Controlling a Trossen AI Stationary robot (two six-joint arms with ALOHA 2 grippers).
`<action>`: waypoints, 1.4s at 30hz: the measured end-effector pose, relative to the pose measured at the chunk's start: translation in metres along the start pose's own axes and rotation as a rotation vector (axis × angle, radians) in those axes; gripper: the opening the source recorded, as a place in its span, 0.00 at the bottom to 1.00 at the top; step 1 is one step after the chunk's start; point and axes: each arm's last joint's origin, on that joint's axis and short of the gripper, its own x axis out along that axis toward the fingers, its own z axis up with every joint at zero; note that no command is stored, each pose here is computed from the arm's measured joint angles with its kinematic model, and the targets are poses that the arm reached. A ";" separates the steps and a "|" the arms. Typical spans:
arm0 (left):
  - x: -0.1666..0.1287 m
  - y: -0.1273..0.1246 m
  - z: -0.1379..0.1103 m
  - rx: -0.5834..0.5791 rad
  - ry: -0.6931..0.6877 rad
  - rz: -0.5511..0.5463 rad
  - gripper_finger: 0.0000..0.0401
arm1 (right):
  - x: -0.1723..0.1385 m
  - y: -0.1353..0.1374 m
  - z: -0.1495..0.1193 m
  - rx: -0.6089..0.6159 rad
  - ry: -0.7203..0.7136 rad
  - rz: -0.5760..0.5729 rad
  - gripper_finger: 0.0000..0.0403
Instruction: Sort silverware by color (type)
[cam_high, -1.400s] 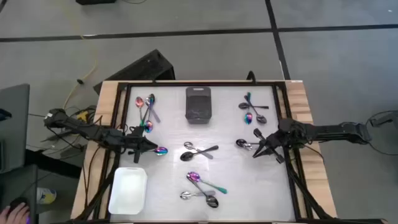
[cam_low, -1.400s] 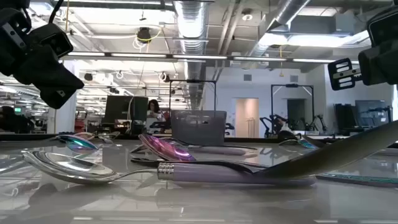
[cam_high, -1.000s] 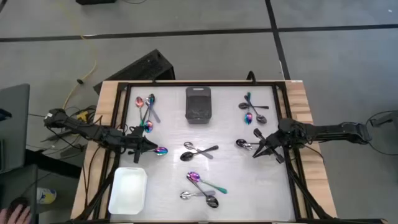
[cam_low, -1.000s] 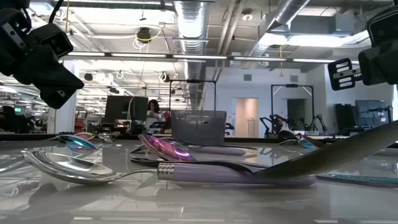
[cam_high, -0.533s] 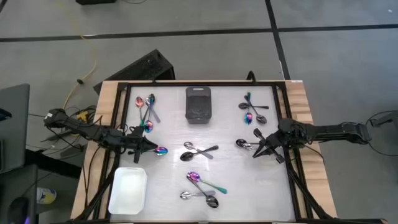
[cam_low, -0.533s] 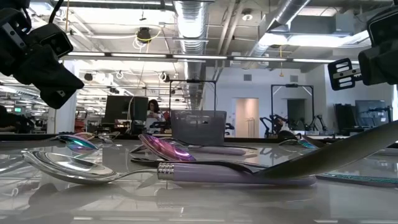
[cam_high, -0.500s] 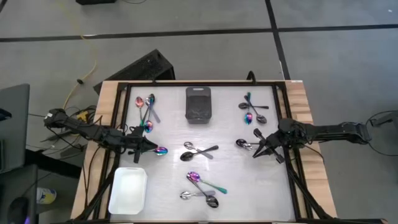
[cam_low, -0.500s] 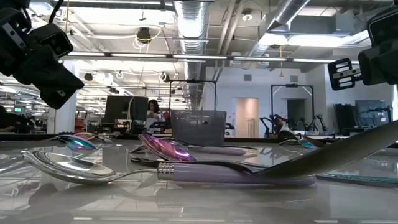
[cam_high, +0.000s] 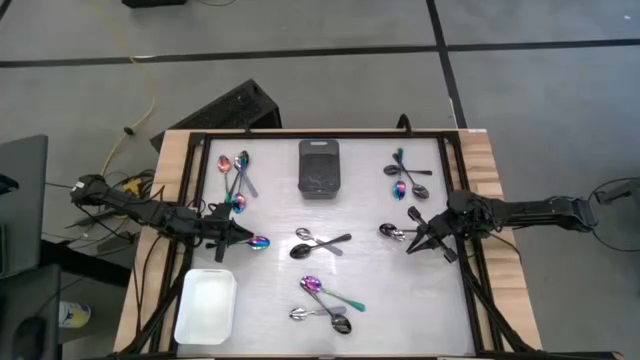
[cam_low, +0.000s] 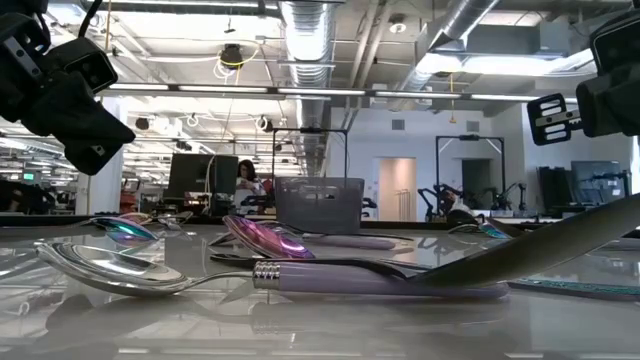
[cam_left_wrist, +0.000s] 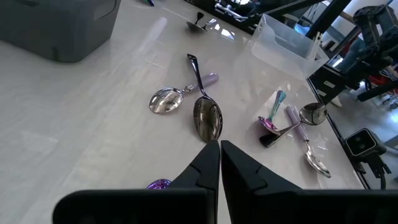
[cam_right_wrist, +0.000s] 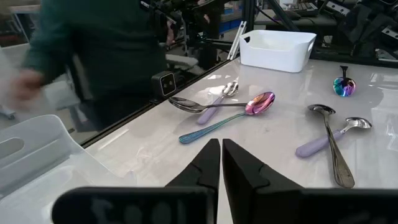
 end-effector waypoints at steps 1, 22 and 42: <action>0.000 0.000 0.000 0.000 0.000 0.001 0.00 | 0.000 0.000 0.000 0.000 0.000 0.000 0.11; 0.000 0.001 0.006 0.182 -0.103 0.091 0.00 | 0.000 -0.001 0.009 -0.069 -0.079 -0.008 0.11; 0.004 0.009 0.054 0.544 -0.494 0.337 0.00 | -0.007 -0.020 0.065 -0.273 -0.306 -0.656 0.11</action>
